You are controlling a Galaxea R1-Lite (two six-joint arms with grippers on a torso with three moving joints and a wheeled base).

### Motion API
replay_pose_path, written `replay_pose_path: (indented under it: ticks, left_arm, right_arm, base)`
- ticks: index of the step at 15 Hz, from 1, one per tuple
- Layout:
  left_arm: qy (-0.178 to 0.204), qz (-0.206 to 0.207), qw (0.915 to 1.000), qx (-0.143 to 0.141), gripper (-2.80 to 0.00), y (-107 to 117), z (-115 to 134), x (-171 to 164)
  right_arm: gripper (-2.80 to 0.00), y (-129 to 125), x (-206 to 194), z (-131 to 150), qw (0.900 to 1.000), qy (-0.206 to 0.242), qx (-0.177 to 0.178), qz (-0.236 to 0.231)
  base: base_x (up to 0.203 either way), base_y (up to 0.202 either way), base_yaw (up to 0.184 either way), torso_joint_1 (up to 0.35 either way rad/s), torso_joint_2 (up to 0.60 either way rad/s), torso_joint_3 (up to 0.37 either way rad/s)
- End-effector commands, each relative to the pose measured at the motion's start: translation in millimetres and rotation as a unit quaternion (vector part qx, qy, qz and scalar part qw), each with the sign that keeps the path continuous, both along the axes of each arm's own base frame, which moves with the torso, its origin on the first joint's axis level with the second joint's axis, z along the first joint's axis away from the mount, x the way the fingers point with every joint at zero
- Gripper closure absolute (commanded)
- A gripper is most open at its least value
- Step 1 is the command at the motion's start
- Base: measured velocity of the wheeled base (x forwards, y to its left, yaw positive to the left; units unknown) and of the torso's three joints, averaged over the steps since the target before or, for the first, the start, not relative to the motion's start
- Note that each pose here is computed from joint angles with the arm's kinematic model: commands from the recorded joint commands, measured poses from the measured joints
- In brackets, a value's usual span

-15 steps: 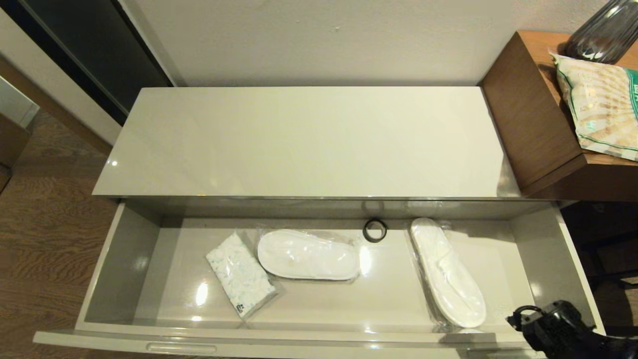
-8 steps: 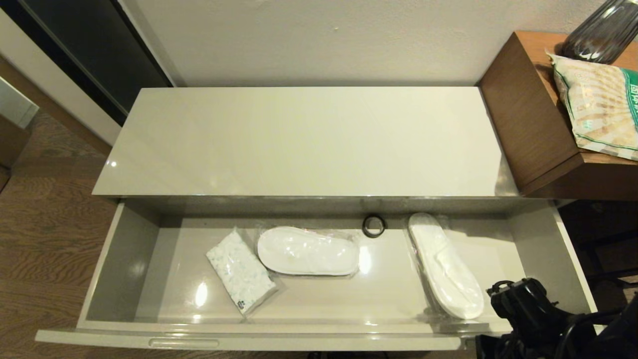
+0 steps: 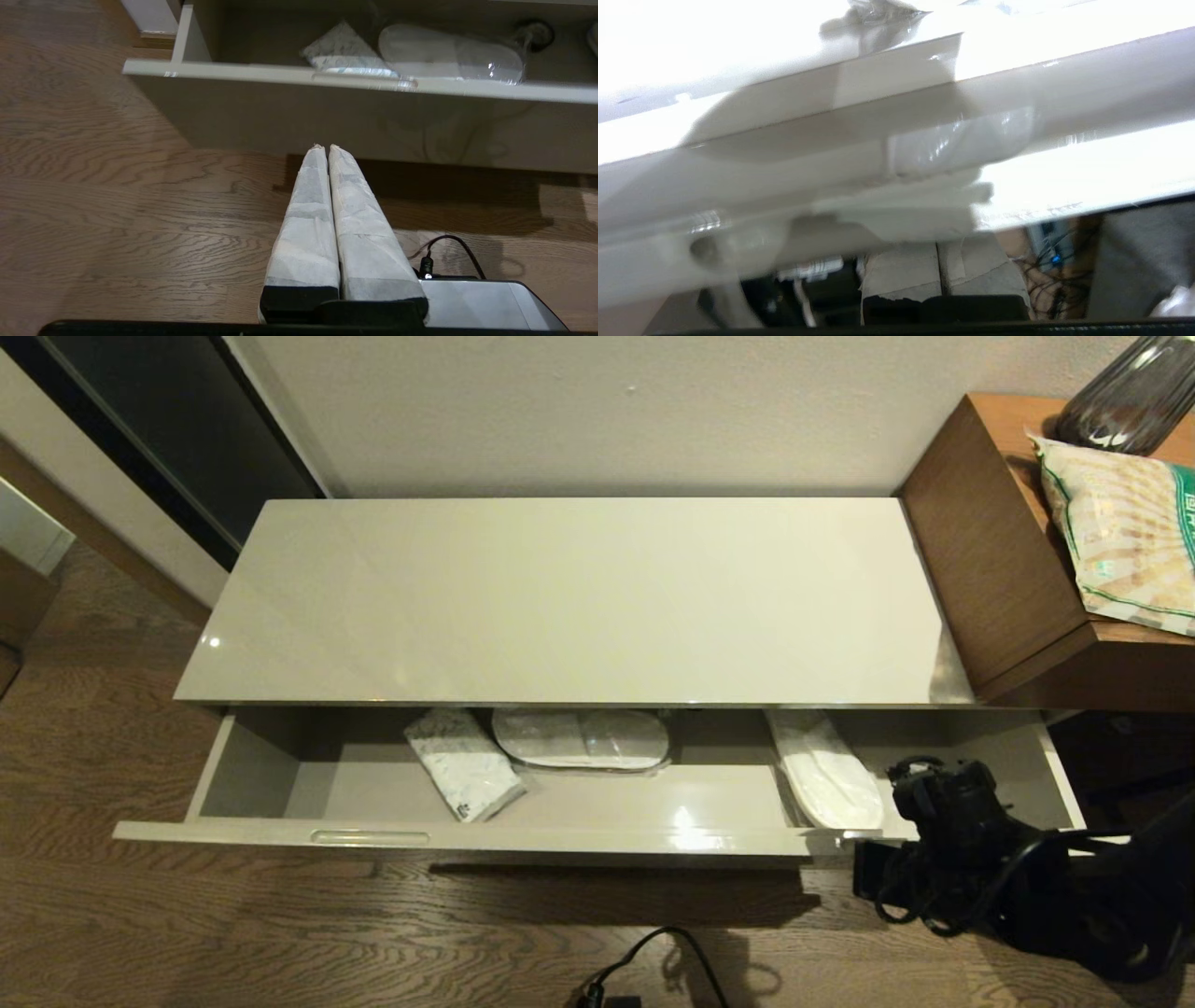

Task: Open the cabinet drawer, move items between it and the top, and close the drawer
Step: Close the drawer

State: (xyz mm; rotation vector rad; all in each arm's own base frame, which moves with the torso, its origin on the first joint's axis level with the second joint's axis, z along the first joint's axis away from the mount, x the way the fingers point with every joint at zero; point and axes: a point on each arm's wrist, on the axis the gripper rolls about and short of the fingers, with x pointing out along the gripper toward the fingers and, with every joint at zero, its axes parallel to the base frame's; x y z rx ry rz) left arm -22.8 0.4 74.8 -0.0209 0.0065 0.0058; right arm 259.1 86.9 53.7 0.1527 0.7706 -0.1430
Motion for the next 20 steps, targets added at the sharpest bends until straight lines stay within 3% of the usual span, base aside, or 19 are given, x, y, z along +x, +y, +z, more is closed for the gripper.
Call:
replay_pose_path:
  ticks: [1,7,10,13,16,20]
  left_arm:
    - [0.0,0.0,1.0,0.0,0.0,0.0,-0.1,-0.1]
    - [0.0,0.0,1.0,0.0,0.0,0.0,-0.1,-0.1]
    - [0.0,0.0,1.0,0.0,0.0,0.0,-0.1,-0.1]
    - [0.0,0.0,1.0,0.0,0.0,0.0,-0.1,-0.1]
    - [0.0,0.0,1.0,0.0,0.0,0.0,-0.1,-0.1]
    - [0.0,0.0,1.0,0.0,0.0,0.0,-0.1,-0.1]
  right_arm:
    - [0.0,4.2,36.7,10.5,0.999,-0.044,-0.007,-0.009]
    - [0.0,-4.8,93.6,43.0,0.989,-0.132,-0.054,-0.034]
    - [0.0,-6.0,86.4,44.7,0.989,-0.13,-0.058,-0.037]
    - [0.0,-4.9,43.1,52.1,0.991,-0.116,-0.067,-0.023]
    - [0.0,-9.2,-10.8,79.6,0.99,-0.128,-0.067,-0.008]
    - [0.0,-42.7,-109.9,153.3,0.985,-0.155,-0.066,-0.019]
  base:
    - [0.0,0.0,0.0,0.0,0.0,0.0]
    - [0.0,0.0,0.0,0.0,0.0,0.0]
    - [0.0,0.0,0.0,0.0,0.0,0.0]
    - [0.0,0.0,0.0,0.0,0.0,0.0]
    - [0.0,0.0,0.0,0.0,0.0,0.0]
    - [0.0,0.0,0.0,0.0,0.0,0.0]
